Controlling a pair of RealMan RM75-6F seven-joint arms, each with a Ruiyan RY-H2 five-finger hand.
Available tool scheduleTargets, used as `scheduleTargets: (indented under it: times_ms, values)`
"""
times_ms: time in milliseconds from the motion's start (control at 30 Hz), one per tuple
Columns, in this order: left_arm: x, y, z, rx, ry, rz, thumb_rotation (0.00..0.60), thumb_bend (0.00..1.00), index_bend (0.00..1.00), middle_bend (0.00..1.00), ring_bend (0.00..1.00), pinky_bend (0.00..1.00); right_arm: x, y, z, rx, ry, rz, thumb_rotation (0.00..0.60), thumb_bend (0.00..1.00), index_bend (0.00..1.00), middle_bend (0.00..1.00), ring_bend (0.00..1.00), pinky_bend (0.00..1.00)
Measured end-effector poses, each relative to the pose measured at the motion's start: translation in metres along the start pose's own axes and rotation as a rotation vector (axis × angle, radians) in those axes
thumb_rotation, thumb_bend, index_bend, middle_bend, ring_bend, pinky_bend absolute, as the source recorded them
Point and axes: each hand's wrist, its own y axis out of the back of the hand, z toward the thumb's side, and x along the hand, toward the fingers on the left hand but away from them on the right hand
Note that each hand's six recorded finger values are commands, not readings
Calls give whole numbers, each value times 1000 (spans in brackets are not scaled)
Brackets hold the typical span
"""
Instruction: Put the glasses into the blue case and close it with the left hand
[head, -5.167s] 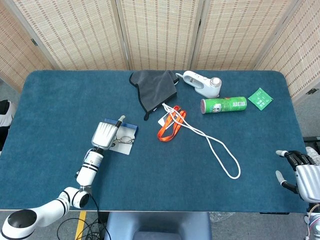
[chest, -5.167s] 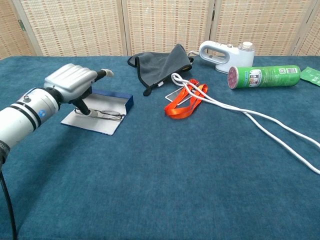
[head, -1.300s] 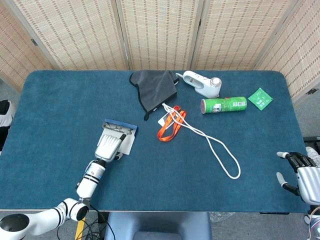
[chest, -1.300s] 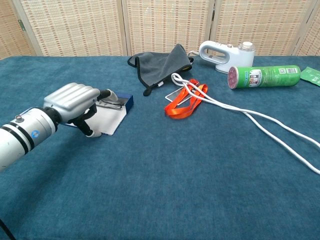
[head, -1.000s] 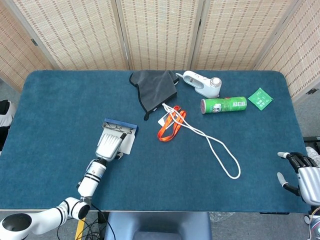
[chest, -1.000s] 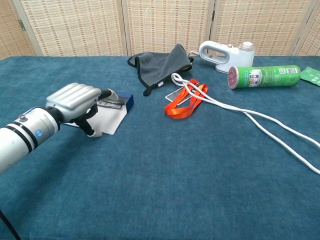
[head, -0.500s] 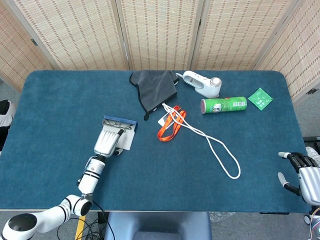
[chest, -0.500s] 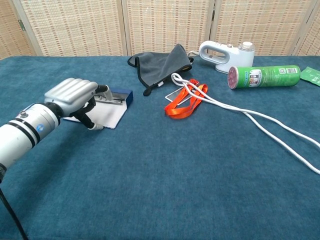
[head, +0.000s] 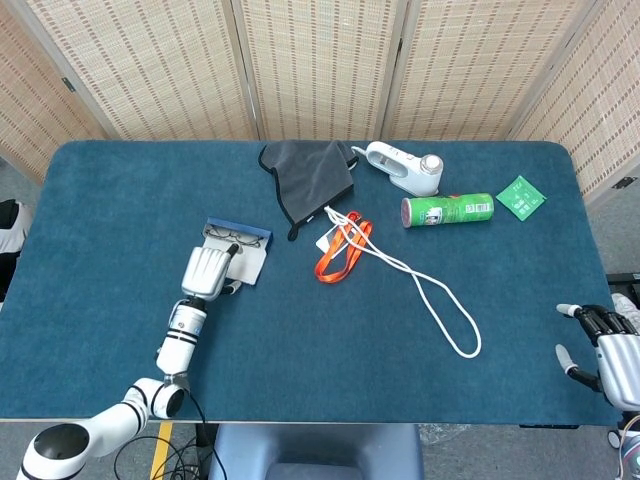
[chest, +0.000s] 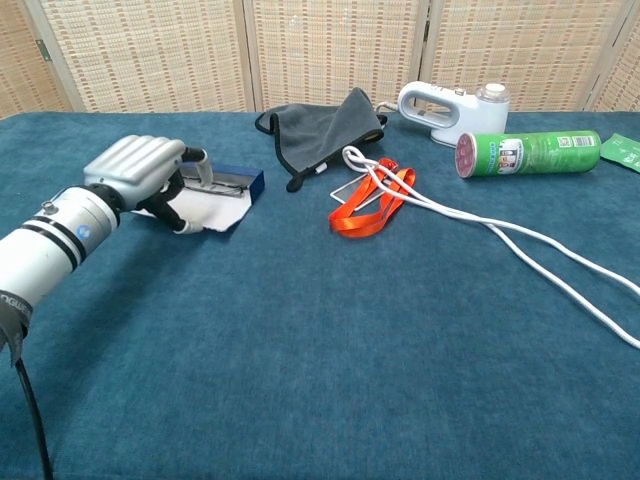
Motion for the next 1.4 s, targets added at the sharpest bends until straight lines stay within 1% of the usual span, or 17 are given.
scheduleTargets:
  times_ms: [300,467,733,1033,1133,1400]
  values:
    - [19,7,-7,-48,55,33,600,203,414,938,930,1000,0,1,0,5,-3,1,600,351,257,343,268,258]
    - [30,8,-7,-31,68,33,600,203,417,938,930,1000,0,2,-1,10,-6,1,600,352,257,344,268,258]
    - [42,5,-4,9,68,14,600,203,430,938,930,1000,1,2,-3,10,-15,2,600,352,257,344,268,258]
    - [54,15,-7,46,95,38,600,208,431,950,930,1000,1,3,-4,13,-18,-2,600,352,257,344,271,258]
    - [57,16,-8,62,101,33,600,245,432,982,930,1000,1,3,-3,14,-18,-2,600,352,257,344,272,258]
    - [61,11,-3,87,89,1,600,444,432,1000,930,1000,0,4,-2,20,-17,-4,600,352,257,344,272,258]
